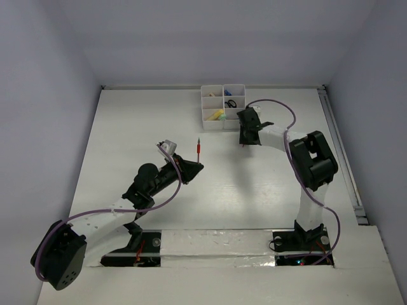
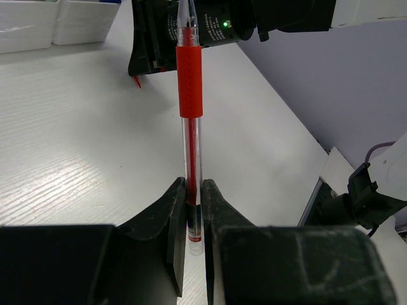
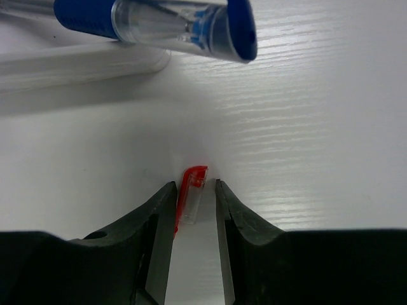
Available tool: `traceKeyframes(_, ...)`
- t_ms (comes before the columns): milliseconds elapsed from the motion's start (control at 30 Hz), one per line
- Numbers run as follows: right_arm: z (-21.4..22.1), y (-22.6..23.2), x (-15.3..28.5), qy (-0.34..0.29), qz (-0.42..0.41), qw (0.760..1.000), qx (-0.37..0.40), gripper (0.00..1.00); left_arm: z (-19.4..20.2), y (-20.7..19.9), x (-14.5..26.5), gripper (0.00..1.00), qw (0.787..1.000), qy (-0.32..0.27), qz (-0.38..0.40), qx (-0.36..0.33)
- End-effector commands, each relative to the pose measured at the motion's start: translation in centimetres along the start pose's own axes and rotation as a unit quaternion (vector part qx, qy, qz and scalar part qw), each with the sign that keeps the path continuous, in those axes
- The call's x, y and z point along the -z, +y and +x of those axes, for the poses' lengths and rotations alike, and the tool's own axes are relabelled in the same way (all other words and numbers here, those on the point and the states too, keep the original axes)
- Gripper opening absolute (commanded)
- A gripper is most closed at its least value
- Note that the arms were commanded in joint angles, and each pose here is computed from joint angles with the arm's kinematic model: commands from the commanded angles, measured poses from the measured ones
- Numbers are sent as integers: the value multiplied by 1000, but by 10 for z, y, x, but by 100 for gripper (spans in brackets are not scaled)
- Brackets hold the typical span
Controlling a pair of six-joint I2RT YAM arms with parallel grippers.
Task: Sort the stationery into containers
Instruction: Move the pen cap to the center of the board, then pick up the pen cap from the center of the board.
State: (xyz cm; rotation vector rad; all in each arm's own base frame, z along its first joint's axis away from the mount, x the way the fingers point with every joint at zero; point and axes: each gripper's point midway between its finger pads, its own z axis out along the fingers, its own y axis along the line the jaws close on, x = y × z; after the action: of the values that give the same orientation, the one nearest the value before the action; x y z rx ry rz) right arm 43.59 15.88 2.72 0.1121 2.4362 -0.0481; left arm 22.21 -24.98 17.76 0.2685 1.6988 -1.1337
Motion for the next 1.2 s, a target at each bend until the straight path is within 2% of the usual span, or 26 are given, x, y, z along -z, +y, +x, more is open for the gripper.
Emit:
traceKeyframes(0, 43, -7, 4, 80, 14, 995, 51, 35, -15, -9, -1, 0, 999, -26, 23, -12)
traceKeyframes(433, 46, 1, -12, 96, 22, 993, 66, 31, -14, -9, -1, 0, 999, -25, 22, -13)
traceKeyframes(533, 47, 1, -11, 97, 20, 993, 63, 22, -15, -9, -1, 0, 999, -25, 22, -13)
traceKeyframes(667, 45, 2, -6, 93, 14, 994, 61, 2, -15, -9, -1, 0, 999, -26, 21, -13)
traceKeyframes(700, 45, 1, -5, 89, 12, 994, 59, 0, -14, -9, -1, 0, 999, -25, 22, -13)
traceKeyframes(833, 14, 13, 22, 29, -36, 999, 28, 0, -13, -8, -2, 0, 999, -24, 21, -14)
traceKeyframes(867, 19, 14, 28, 28, -51, 998, 23, 0, -13, -8, -2, 0, 999, -24, 21, -14)
traceKeyframes(933, -8, 25, 58, -24, -91, 996, 1, 0, -14, -6, -2, 0, 999, -23, 16, -15)
traceKeyframes(967, -1, 26, 64, -24, -107, 994, -4, 0, -14, -6, -2, 0, 1000, -23, 14, -16)
traceKeyframes(1033, -21, 52, 102, -86, -170, 982, -12, 0, -14, -5, -2, 0, 999, -25, 12, -17)
traceKeyframes(1100, -15, 66, 122, -100, -216, 971, -31, 0, -13, -4, -3, 0, 1000, -23, 11, -16)
traceKeyframes(1133, -35, 83, 151, -149, -262, 952, -48, 0, -13, -5, -4, 0, 1000, -22, 13, -16)
traceKeyframes(1167, -38, 91, 163, -160, -286, 943, -65, 0, -12, -5, -4, 0, 1000, -19, 15, -15)
